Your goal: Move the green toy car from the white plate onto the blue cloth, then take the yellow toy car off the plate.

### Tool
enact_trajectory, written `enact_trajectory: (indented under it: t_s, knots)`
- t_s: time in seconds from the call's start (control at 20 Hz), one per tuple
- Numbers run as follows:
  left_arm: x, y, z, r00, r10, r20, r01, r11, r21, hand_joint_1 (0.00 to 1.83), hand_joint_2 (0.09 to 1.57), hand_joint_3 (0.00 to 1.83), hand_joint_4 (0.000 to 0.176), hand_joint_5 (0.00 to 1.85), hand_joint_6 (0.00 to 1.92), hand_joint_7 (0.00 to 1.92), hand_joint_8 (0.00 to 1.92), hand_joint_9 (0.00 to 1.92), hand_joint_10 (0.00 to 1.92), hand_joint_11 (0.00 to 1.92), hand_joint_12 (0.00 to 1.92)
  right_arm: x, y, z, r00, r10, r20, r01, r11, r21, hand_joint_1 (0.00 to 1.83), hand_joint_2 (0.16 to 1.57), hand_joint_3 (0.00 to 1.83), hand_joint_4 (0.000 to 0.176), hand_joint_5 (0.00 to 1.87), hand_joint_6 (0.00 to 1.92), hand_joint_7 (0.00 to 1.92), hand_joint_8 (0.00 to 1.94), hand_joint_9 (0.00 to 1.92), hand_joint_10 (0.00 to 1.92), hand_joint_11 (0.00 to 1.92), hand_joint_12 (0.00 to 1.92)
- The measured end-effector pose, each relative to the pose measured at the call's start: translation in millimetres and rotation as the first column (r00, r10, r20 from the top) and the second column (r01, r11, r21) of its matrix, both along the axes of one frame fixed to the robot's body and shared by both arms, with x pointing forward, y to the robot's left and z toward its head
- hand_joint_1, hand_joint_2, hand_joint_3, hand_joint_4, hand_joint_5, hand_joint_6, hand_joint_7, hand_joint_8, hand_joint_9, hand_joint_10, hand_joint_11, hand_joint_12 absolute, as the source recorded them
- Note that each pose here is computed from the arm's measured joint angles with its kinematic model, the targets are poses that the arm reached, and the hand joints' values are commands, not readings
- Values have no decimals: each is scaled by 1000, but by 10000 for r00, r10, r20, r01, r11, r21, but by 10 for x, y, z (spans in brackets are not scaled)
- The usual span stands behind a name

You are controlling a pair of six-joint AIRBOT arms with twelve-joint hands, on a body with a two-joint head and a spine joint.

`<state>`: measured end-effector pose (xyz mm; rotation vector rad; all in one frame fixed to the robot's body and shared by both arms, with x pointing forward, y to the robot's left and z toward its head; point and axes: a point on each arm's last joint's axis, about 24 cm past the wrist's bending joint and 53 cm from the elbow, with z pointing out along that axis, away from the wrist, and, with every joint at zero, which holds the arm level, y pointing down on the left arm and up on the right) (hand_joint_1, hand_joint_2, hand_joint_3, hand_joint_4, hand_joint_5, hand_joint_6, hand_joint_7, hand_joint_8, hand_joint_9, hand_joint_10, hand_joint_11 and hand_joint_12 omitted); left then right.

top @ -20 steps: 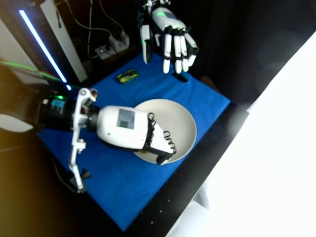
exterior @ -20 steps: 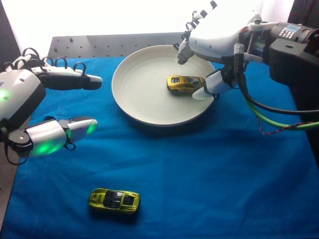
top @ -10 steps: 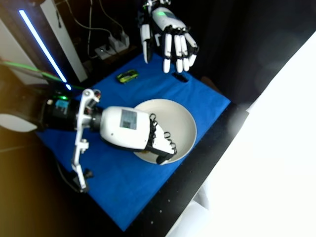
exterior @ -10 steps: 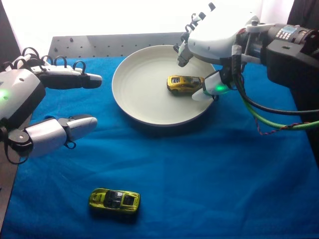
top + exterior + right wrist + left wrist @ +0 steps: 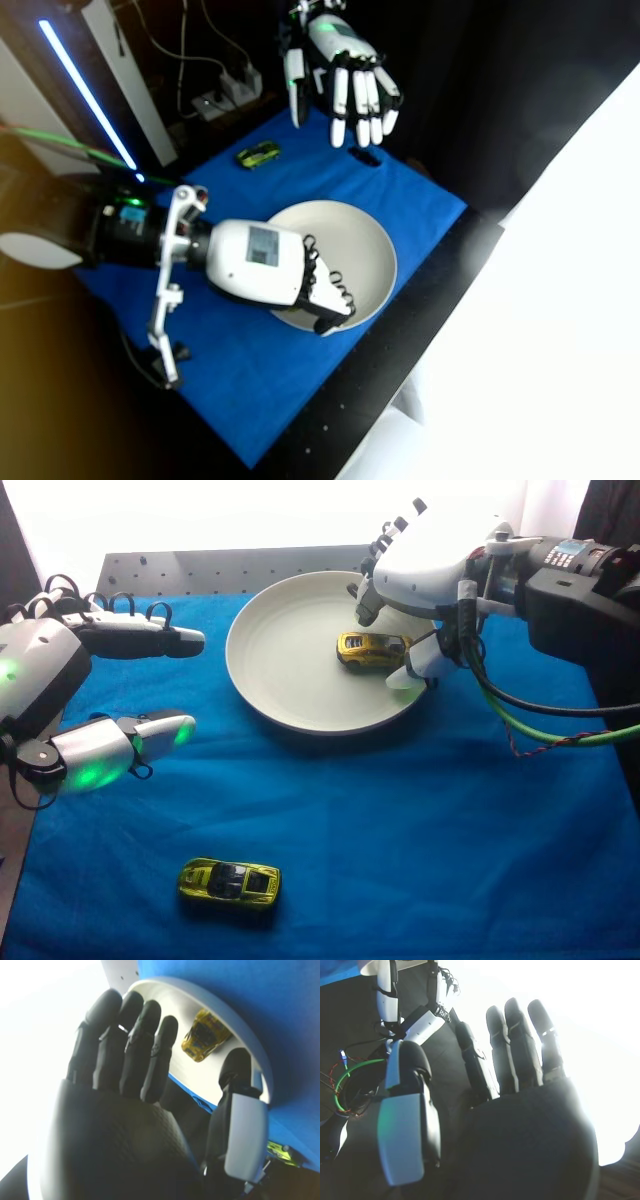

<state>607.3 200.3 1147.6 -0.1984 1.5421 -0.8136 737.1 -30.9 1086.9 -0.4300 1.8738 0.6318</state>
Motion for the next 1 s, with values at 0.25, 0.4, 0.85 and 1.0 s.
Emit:
enact_trajectory:
  t_s: [0.25, 0.4, 0.85, 1.0]
  knots:
    - [-4, -14, -5, 10000, -14, -4, 14, 10000, -88, 725, 1124, 0, 161, 706, 0, 561, 0, 477, 0, 0, 1078, -3, 6, -5, 10000, 2, -29, -2, 10000, 10, 1184, 1149, 1, 0, 930, 1051, 921, 1077, 790, 1340, 658, 1796]
    - [-3, -11, -4, 10000, 1, -3, -1, 10000, -96, 735, 1129, 1, 166, 700, 0, 557, 0, 469, 0, 0, 1015, -4, 7, -6, 10000, 5, -33, -5, 10000, 9, 1182, 1189, 3, 4, 886, 1170, 804, 1280, 760, 1302, 622, 1769]
    - [-1, 9, -8, 10000, 68, -38, -69, 9998, -181, 736, 1135, 2, 170, 692, 1, 527, 0, 457, 0, 0, 1082, -64, 95, 33, 9998, 189, 47, -190, 9996, 193, 1190, 1194, 0, 0, 842, 1139, 841, 1340, 840, 1304, 747, 1721]
    - [4, 19, -13, 9999, 123, -57, -124, 9997, -217, 771, 1148, 2, 170, 666, 2, 502, 3, 435, 2, 0, 1058, -94, 65, 160, 9991, 222, 353, -238, 9986, 462, 1213, 1189, 0, 0, 835, 1076, 873, 1370, 881, 1371, 817, 1759]
